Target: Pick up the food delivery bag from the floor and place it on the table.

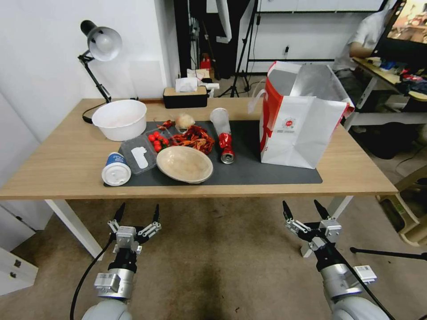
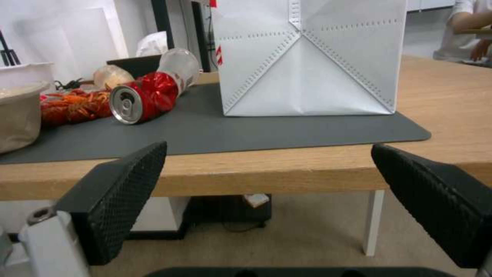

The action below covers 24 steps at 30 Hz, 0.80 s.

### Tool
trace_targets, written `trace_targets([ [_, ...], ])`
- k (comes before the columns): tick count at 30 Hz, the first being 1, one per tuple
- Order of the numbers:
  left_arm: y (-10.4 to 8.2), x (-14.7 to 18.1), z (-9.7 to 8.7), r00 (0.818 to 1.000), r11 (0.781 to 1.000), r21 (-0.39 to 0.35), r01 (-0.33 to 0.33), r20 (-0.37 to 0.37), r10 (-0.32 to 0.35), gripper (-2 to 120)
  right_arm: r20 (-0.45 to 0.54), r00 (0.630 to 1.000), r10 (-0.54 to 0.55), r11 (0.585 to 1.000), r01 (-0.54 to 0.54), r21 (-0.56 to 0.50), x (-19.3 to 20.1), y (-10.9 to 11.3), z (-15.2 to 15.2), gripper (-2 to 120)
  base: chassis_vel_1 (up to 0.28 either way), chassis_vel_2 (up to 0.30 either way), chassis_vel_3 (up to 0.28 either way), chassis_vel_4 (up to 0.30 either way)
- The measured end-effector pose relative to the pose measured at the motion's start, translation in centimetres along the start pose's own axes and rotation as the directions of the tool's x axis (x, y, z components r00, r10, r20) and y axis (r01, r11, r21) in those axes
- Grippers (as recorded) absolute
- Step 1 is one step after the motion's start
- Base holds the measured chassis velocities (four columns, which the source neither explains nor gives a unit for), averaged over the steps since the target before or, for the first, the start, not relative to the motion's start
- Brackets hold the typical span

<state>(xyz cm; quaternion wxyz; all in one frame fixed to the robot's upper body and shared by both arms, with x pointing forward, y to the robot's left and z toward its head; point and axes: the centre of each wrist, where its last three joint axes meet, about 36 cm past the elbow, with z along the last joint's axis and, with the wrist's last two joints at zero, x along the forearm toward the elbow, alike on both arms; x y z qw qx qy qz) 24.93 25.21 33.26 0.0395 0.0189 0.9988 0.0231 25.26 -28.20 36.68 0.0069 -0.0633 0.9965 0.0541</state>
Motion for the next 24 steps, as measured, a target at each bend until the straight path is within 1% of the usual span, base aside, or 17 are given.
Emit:
trace_targets([
  [24,0.0,0.0,0.0,1.0,1.0,0.001,0.002,-0.001,-0.002,100,0.0,1.0,0.002,1.0,-0.002,0.0,-0.03,-0.03,-0.04,100,0.0,0.0,0.0,0.0],
])
